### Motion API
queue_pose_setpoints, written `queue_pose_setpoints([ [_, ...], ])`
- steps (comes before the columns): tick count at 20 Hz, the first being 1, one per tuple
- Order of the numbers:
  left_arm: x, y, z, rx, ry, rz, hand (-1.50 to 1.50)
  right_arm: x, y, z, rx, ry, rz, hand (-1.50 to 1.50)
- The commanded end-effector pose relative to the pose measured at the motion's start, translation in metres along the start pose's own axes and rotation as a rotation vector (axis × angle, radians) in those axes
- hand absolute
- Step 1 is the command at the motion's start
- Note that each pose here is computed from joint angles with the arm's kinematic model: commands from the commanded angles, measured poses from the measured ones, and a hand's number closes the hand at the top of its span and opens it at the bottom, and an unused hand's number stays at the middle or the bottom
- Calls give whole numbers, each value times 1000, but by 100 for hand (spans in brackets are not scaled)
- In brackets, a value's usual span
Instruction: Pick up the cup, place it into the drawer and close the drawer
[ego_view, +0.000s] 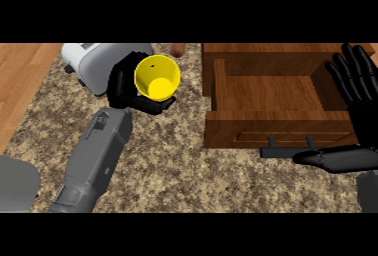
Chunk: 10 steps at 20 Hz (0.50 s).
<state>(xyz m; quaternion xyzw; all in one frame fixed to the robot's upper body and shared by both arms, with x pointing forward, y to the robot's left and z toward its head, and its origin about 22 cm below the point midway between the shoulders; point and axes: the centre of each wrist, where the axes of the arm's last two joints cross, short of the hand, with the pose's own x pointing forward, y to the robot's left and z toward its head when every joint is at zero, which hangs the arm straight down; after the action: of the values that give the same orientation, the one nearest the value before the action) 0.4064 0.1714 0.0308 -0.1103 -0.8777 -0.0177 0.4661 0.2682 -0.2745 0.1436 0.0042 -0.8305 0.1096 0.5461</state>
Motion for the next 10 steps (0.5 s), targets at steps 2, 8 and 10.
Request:
queue_pose_setpoints([
  [2, 45, -48, -51, -54, -7, -17, 150, -6, -2, 1, -8, 0, 4, -150],
  [8, 80, -107, -102, -69, 38, -90, 150, -10, 5, -4, 1, -31, 7, -150],
  [10, 87, -125, -117, -41, 48, -112, 150, -7, 7, -11, 1, -25, 11, -150],
])
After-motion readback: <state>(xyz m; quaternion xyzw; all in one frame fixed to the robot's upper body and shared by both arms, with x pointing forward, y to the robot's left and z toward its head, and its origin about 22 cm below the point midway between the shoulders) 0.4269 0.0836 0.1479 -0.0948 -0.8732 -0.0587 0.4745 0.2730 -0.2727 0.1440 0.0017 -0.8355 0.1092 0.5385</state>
